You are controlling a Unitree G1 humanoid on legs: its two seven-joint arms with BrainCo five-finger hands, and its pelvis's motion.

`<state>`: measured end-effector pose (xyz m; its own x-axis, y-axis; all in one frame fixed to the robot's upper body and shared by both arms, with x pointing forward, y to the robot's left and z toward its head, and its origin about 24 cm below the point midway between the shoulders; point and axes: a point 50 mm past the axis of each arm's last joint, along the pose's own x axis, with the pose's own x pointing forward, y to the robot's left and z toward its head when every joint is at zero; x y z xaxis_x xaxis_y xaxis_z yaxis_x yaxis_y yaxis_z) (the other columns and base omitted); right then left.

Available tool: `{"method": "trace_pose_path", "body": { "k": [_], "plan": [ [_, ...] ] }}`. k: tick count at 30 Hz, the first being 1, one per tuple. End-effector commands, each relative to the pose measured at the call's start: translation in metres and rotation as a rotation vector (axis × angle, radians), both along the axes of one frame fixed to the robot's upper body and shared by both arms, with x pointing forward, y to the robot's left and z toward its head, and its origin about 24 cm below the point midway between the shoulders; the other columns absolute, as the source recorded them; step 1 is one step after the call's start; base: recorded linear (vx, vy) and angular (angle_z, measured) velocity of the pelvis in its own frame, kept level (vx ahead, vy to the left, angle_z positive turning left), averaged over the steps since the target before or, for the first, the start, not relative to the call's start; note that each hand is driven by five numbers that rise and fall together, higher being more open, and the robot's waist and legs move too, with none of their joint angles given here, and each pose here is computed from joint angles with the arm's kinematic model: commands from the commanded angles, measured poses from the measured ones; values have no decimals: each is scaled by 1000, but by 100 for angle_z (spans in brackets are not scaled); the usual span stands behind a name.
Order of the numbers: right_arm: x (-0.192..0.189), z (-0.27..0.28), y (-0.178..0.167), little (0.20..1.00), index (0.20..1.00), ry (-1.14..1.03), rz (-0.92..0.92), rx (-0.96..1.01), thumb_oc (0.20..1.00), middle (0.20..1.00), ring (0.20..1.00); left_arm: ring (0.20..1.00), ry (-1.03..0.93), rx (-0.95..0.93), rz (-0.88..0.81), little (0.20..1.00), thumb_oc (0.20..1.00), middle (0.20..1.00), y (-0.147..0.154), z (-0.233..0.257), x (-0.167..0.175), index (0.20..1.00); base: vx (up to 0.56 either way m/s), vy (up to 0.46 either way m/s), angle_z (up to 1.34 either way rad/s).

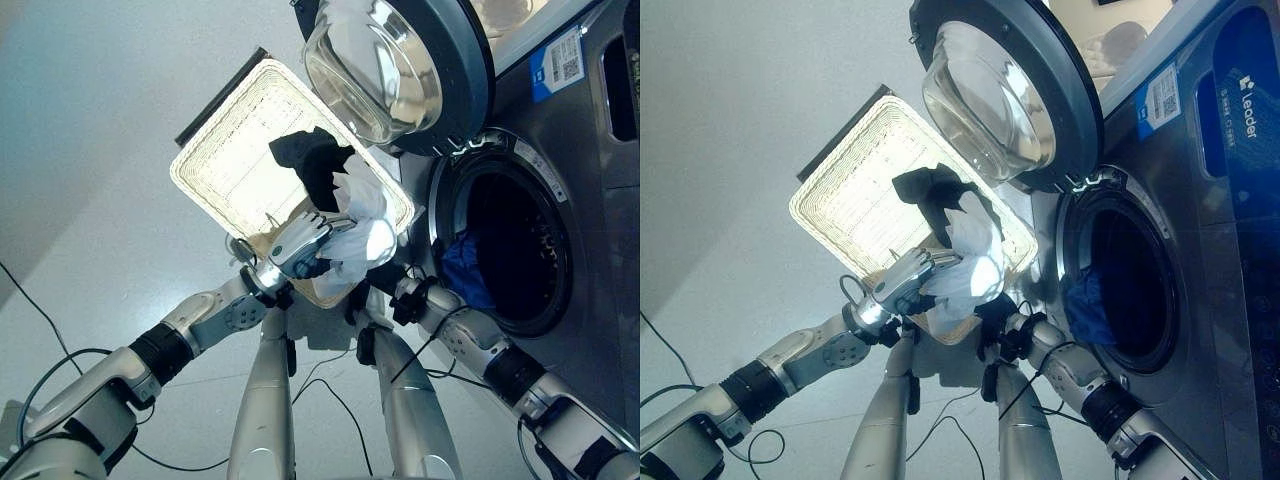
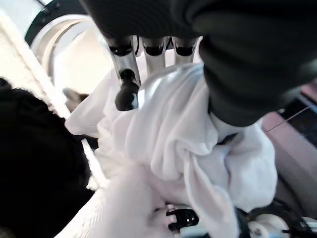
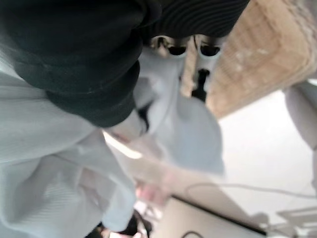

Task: Put the clothes into the washing machine.

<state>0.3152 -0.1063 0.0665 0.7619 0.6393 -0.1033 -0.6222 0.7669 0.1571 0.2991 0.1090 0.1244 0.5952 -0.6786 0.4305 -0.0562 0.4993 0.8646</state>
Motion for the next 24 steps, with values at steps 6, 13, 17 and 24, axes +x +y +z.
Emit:
{"method": "trace_pose_path", "body": {
  "k": [6, 13, 17, 24],
  "plan": [
    [-3, 25, 15, 200, 200, -163, 56, 113, 200, 200, 200, 200, 137, 0, 102, 200, 200, 200, -2, -22, 7, 200, 0, 0, 0],
    [-1, 22, 8, 200, 200, -183, -22, 137, 200, 200, 200, 200, 281, -160, 274, 200, 200, 200, 23, -40, 13, 200, 0, 0, 0],
    [-1, 20, 7, 200, 200, -188, -40, 139, 200, 200, 200, 200, 346, -240, 309, 200, 200, 200, 26, -46, 13, 200, -2, -3, -1],
    [-1, 20, 4, 200, 200, -168, -85, 199, 200, 200, 200, 1000, 436, -284, 380, 1000, 1000, 1000, 31, -57, 12, 1000, -4, -22, 0]
  ]
}}
